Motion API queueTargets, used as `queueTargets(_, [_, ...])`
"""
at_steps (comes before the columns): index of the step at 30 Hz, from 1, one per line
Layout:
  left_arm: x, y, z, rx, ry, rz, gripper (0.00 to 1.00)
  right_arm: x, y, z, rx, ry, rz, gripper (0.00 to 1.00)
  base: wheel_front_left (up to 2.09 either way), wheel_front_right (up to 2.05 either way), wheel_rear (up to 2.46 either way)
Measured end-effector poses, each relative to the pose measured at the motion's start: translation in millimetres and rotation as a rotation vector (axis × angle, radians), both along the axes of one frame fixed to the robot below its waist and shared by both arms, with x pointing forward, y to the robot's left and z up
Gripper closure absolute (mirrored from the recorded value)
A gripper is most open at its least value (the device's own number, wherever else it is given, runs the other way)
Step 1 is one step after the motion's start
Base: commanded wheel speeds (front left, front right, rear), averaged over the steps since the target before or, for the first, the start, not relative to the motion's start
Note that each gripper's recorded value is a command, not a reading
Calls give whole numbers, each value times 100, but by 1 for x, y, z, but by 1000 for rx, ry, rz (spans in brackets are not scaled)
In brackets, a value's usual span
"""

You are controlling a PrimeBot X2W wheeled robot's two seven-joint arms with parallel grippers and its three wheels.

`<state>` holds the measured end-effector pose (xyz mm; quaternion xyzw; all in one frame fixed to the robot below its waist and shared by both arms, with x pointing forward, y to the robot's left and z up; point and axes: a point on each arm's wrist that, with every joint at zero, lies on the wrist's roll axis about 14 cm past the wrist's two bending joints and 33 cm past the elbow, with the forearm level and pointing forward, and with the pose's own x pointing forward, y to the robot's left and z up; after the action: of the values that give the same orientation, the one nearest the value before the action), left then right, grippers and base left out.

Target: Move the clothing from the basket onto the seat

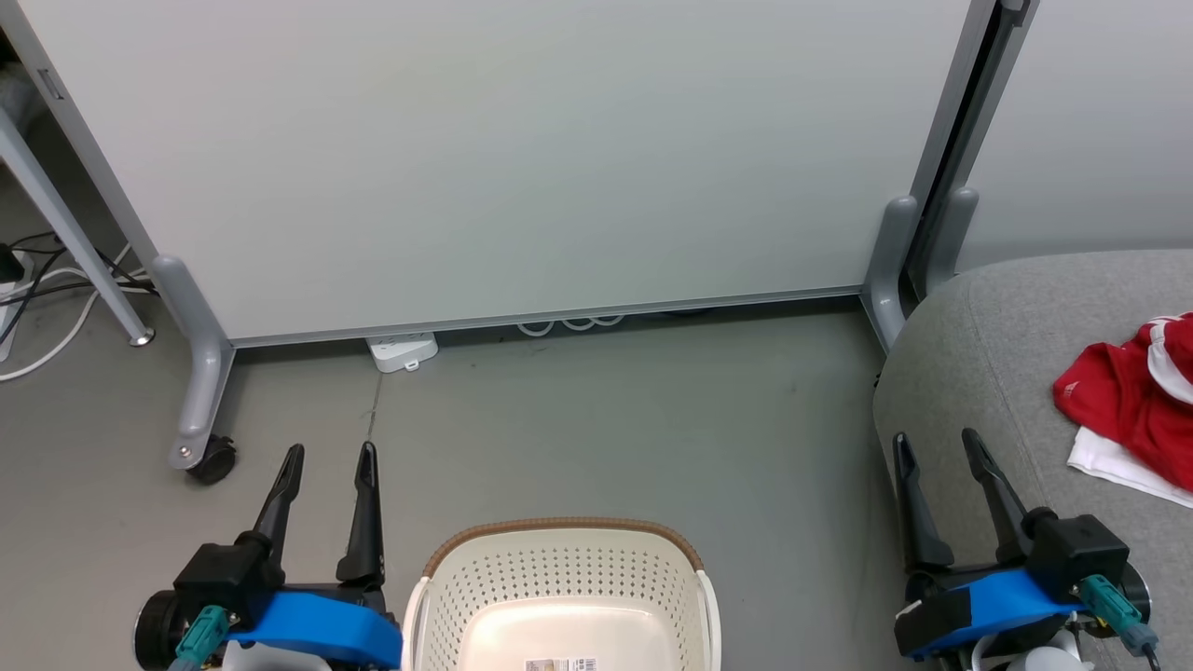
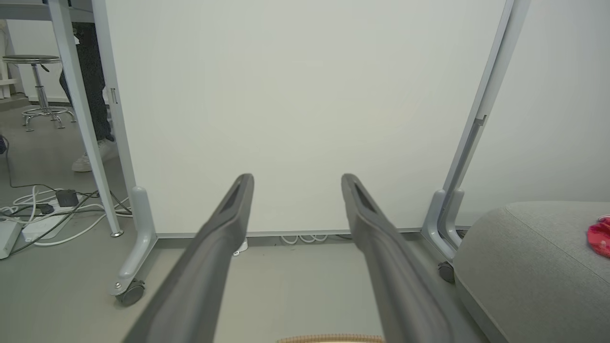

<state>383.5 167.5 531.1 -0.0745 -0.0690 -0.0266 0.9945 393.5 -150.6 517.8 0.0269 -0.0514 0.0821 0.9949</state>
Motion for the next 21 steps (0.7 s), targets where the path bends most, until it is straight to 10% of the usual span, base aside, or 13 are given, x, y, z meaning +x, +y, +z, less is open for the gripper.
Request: queueTargets(21, [-5,0,-1,16,0,9,0,-9,-8,-13,11,42,-33,0,0,0,0])
